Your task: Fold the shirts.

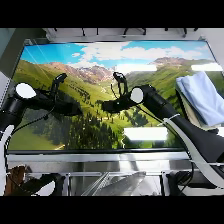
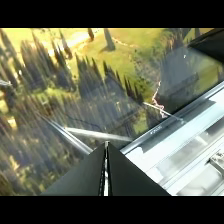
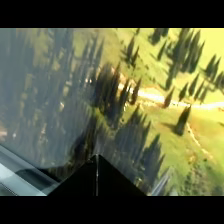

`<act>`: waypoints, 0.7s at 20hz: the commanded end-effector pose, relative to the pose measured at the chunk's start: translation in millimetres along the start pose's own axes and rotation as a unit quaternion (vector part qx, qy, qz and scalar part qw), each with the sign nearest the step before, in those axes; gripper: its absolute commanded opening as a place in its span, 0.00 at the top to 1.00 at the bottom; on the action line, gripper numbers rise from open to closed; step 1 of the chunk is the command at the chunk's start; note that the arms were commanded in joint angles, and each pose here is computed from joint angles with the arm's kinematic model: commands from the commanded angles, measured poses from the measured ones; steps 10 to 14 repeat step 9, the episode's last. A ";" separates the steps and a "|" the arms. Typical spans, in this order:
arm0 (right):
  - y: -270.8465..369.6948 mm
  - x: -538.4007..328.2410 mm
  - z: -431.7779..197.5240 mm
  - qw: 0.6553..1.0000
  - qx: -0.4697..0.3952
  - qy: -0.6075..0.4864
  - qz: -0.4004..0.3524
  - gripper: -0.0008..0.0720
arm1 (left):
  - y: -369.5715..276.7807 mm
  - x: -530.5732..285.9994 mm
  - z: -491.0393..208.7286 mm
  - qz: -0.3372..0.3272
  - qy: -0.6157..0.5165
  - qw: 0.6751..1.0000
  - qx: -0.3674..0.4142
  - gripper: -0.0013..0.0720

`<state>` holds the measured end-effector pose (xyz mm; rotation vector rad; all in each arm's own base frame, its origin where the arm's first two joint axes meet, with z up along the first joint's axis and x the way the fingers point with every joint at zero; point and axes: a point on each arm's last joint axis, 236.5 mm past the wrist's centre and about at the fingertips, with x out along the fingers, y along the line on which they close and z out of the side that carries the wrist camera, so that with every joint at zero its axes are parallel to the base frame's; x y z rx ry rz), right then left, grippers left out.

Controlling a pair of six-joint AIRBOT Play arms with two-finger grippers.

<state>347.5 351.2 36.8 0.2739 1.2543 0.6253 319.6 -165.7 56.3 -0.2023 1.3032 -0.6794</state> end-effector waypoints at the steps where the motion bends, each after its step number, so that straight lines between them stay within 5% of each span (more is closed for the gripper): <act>1: -7.9 13.2 -12.8 0.999 0.005 0.031 -0.009 0.96 | 5.3 -2.0 3.2 0.006 -0.008 1.000 -0.004 0.97; 14: -18.9 30.5 -19.0 0.999 0.013 0.049 -0.018 0.96 | 35.3 -18.9 7.6 0.018 -0.030 0.998 -0.045 0.97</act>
